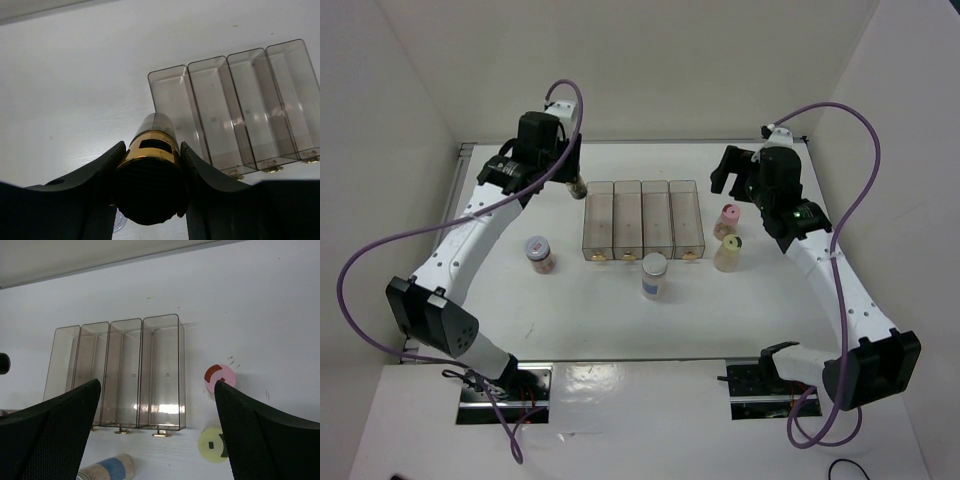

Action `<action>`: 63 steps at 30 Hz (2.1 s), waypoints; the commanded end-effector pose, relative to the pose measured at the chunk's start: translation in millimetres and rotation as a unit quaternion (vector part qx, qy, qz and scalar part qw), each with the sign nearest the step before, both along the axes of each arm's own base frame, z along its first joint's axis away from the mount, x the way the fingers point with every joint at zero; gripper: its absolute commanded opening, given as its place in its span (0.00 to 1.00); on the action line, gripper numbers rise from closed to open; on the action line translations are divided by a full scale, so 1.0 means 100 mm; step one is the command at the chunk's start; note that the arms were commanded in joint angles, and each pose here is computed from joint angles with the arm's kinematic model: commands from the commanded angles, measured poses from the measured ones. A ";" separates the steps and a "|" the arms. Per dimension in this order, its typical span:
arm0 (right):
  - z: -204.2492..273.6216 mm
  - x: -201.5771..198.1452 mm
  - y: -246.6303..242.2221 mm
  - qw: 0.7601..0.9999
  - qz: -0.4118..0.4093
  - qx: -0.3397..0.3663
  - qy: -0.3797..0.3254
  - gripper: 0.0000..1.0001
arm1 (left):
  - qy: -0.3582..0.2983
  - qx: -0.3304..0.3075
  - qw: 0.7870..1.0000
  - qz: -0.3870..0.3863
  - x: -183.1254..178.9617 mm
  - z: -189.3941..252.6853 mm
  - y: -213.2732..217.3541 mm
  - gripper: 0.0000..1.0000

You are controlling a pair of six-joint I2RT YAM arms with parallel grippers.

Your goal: Organize the condiment bottles

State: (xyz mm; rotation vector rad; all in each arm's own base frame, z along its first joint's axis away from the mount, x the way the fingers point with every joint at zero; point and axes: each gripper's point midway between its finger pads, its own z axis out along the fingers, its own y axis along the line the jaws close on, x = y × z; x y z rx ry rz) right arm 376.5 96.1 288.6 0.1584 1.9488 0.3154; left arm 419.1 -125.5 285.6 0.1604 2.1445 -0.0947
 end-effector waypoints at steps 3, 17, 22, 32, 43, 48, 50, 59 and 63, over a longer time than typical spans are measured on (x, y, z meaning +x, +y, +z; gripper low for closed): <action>0.03 0.07 -0.04 1.000 -0.028 0.005 -0.011 0.98 | -0.023 -0.005 0.999 -0.031 0.02 0.17 -0.24 0.27; -0.21 0.08 -0.05 0.999 -0.036 0.004 0.015 0.98 | 0.013 -0.006 0.999 -0.048 0.31 -0.35 -0.48 0.27; -0.28 0.13 -0.03 0.999 -0.037 0.006 0.022 0.98 | 0.025 -0.012 0.998 -0.054 0.40 -0.50 -0.56 0.27; -0.45 0.17 -0.06 0.998 -0.042 0.001 0.039 0.98 | 0.042 -0.007 0.998 -0.047 0.54 -0.79 -0.61 0.27; -0.49 0.18 -0.04 0.998 -0.038 0.001 0.044 0.98 | 0.062 0.006 0.998 -0.030 0.55 -1.12 -0.56 0.29; -0.49 0.17 -0.02 0.998 -0.034 0.003 0.045 0.98 | 0.062 0.006 0.998 -0.030 0.58 -1.15 -0.57 0.32; -0.49 0.17 -0.02 0.998 -0.034 0.003 0.045 0.98 | 0.068 0.004 0.997 -0.028 0.58 -1.20 -0.58 0.32; -0.49 0.17 0.01 0.999 -0.025 0.007 0.046 0.98 | 0.088 0.015 0.996 -0.023 0.56 -1.39 -0.55 0.40; -0.51 0.15 0.02 0.998 -0.021 0.007 0.051 0.98 | 0.098 0.019 0.995 -0.023 0.55 -1.43 -0.55 0.48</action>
